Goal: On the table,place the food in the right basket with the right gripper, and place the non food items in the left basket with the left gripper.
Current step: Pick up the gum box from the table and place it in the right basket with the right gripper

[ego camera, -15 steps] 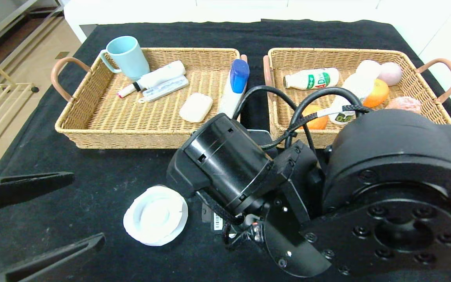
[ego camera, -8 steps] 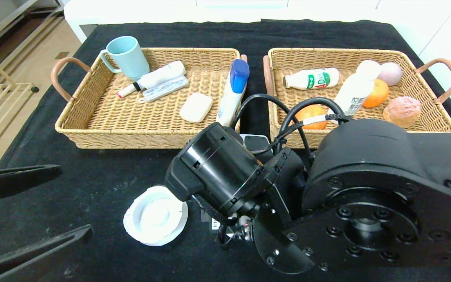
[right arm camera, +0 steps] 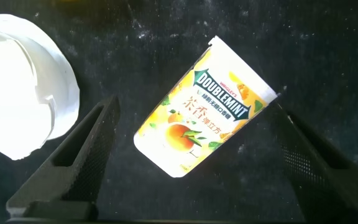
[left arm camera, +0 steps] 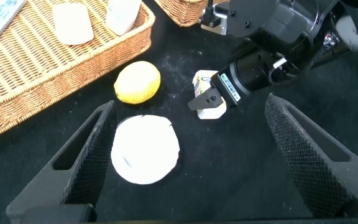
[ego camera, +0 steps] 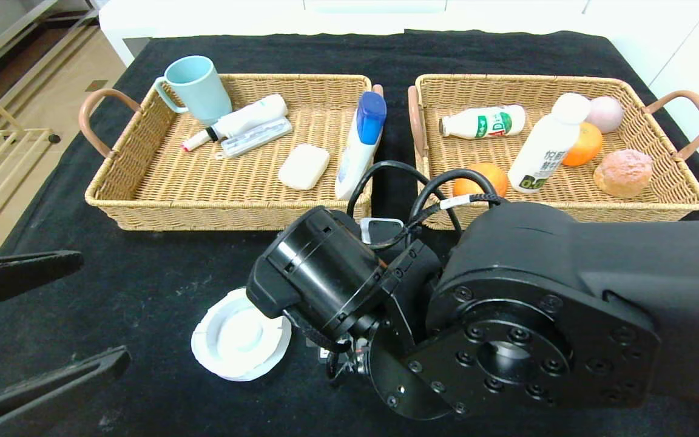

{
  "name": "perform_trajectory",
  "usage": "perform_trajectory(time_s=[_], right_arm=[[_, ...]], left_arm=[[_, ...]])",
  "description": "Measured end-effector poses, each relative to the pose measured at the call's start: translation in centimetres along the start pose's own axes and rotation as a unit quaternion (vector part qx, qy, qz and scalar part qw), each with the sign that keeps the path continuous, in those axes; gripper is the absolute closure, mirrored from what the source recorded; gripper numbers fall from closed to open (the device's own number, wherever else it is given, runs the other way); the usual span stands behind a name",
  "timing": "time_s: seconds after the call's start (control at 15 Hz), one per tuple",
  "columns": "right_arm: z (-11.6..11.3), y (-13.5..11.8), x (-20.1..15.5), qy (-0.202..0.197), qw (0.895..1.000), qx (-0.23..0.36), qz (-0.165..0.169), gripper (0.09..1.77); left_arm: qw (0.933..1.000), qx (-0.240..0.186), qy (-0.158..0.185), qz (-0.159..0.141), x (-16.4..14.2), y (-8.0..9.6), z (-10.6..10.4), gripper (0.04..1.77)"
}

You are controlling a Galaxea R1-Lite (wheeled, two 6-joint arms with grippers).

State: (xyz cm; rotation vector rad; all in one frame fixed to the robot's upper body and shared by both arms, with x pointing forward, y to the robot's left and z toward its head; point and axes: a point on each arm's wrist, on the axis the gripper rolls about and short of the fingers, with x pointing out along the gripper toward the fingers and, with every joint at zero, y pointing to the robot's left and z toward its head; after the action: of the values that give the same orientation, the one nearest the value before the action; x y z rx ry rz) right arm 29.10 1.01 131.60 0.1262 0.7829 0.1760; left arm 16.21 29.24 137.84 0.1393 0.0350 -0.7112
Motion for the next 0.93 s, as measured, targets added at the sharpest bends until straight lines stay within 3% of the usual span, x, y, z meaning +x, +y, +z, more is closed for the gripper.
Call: perform_trajectory(time_s=[0.67, 0.93], right_arm=[[-0.29, 0.05, 0.73, 0.006, 1.000, -0.003, -0.006, 0.15], [-0.33, 0.03, 0.84, 0.006, 1.000, -0.003, -0.008, 0.74]], left_arm=[[1.0000, -0.002, 0.006, -0.001, 0.20, 0.03, -0.16, 0.09], [1.0000, -0.003, 0.007, -0.001, 0.25, 0.04, -0.19, 0.09]])
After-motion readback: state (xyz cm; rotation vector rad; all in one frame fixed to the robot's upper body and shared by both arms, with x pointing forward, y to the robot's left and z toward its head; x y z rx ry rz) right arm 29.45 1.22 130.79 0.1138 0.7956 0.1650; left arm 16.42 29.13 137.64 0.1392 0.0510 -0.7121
